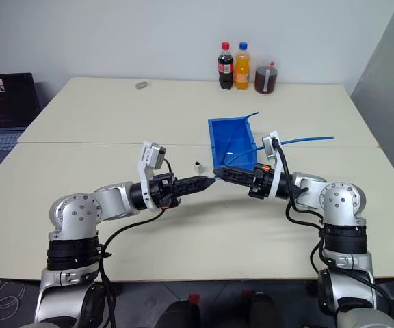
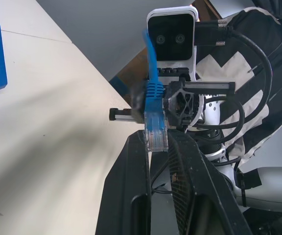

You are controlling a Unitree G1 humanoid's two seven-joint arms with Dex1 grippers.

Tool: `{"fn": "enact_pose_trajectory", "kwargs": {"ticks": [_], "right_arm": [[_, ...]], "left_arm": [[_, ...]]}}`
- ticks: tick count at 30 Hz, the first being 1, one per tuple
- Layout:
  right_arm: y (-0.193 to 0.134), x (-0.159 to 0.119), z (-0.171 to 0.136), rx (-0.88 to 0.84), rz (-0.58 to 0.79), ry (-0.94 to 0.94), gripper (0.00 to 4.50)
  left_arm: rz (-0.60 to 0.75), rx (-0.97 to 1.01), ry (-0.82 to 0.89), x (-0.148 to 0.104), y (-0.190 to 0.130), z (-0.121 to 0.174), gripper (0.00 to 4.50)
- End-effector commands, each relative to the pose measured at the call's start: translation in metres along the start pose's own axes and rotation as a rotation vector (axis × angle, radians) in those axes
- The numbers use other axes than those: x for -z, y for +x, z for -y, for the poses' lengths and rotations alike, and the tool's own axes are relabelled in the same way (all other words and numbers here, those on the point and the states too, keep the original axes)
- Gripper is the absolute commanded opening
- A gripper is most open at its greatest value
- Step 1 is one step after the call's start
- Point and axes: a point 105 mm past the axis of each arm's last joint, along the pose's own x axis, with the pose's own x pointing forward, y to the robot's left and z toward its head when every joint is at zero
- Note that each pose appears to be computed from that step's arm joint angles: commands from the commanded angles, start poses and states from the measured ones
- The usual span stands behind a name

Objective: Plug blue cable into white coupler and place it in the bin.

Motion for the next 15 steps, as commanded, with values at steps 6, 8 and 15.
{"fn": "enact_pose_trajectory", "kwargs": {"ticks": [6,8,15], "right_arm": [[-0.002,-0.005,-0.004,-0.004,0.010,-0.041,0.16],[-0.002,-0.008,-0.004,0.002,0.013,-0.047,0.16],[-0.005,-0.016,-0.006,0.010,0.022,-0.071,0.16]], "left_arm": [[-0.009,0.014,0.060,-0.003,0.001,0.006,0.58],[-0.013,0.017,0.063,-0.002,-0.001,0.006,1.06],[-0.011,0.012,0.087,-0.007,-0.011,0.008,2.48]]}}
